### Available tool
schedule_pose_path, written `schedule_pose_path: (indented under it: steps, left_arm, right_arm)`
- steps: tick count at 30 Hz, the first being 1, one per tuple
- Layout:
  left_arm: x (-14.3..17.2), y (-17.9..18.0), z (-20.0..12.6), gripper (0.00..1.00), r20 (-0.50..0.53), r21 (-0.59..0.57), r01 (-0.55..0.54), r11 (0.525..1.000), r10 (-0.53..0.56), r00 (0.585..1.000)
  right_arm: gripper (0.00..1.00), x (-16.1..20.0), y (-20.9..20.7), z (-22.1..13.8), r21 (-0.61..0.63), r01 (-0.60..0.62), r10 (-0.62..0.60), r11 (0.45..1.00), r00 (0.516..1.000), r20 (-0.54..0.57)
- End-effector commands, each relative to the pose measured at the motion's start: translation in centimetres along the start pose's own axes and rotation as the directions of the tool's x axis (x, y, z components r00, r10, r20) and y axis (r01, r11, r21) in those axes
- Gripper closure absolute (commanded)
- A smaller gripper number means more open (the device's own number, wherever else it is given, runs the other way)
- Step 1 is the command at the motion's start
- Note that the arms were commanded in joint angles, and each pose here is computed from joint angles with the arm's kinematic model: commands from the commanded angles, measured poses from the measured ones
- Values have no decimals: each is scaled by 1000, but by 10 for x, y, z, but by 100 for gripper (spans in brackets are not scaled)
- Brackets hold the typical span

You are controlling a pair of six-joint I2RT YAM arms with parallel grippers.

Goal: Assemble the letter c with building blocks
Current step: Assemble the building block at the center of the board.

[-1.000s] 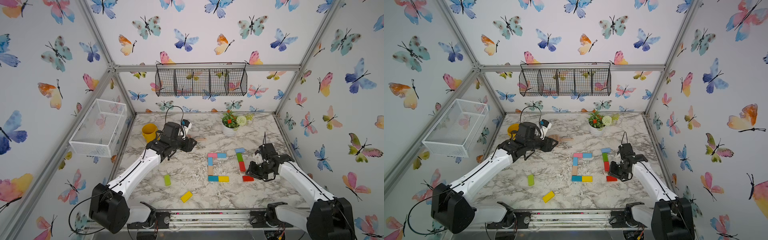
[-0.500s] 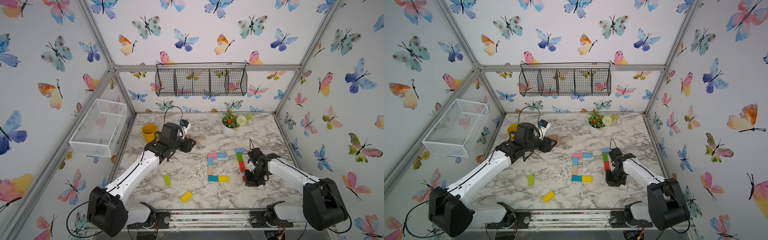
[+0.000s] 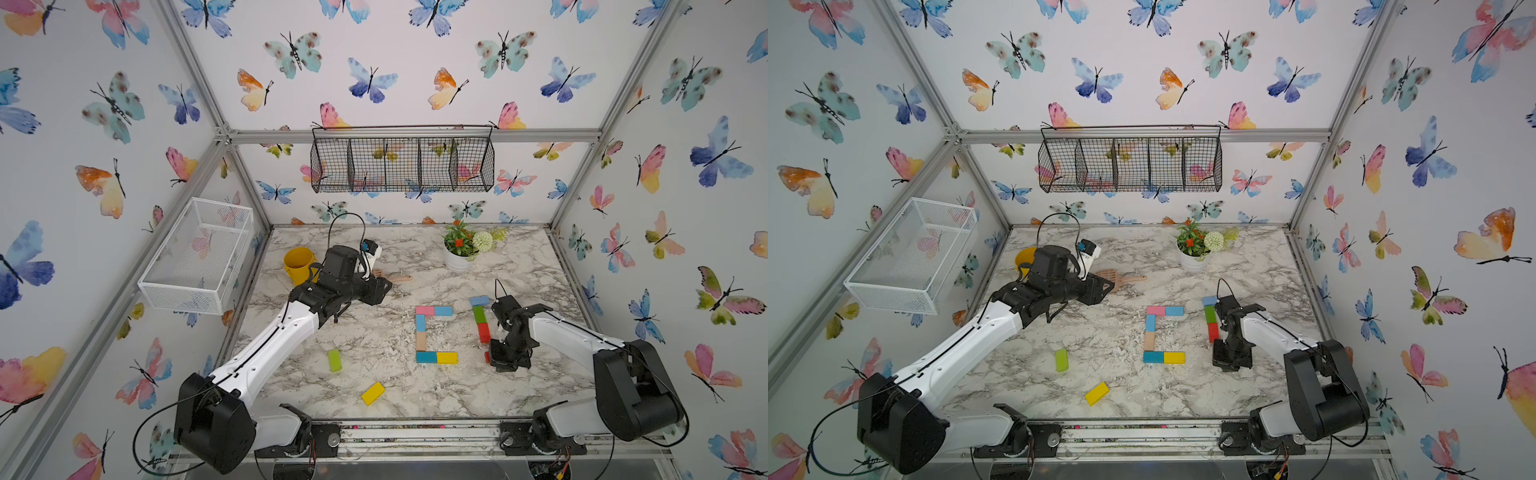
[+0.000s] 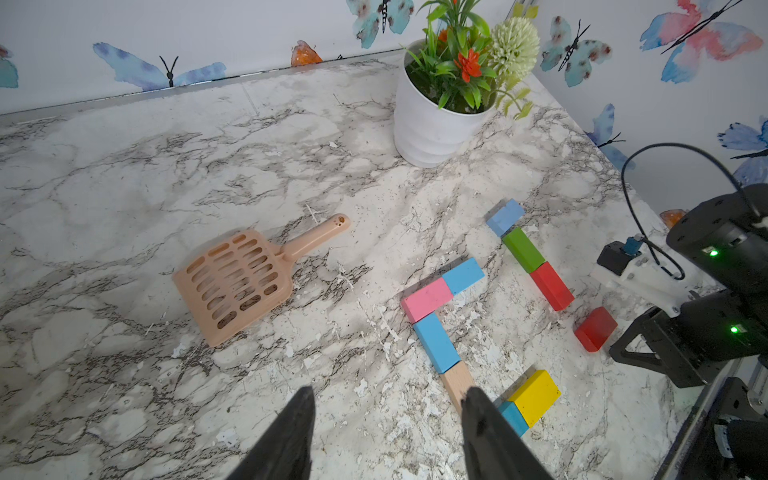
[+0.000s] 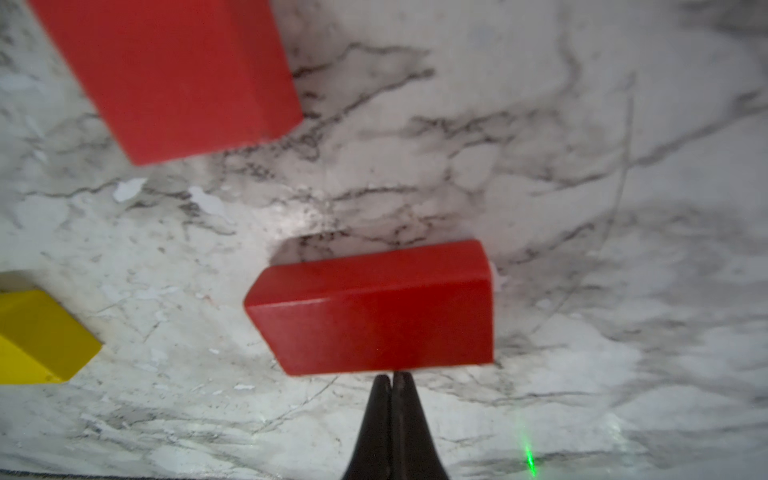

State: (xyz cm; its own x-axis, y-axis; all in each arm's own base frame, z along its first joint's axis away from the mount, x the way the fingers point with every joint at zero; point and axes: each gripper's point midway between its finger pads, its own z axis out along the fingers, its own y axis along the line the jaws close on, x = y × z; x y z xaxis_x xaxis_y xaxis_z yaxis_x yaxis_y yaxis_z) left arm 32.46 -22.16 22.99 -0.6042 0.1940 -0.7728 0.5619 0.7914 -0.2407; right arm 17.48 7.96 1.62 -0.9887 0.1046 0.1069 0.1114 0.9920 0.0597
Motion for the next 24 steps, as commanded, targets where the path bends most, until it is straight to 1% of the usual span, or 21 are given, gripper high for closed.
schedule_pose_path:
  steps: [1,15,24]
  left_arm:
    - [-1,-1,0,42,4,7,-13,1000,12,1000]
    - [1,-1,3,42,-6,13,-13,1000,13,1000]
    - [2,-1,4,42,-9,14,-15,1000,15,1000]
  right_arm:
    - [97,-16,-3,-6,41,-4,2,999,998,58]
    - [97,-30,11,-4,-15,4,-3,1000,997,83]
    - [96,-35,12,-5,-9,5,-4,1000,995,95]
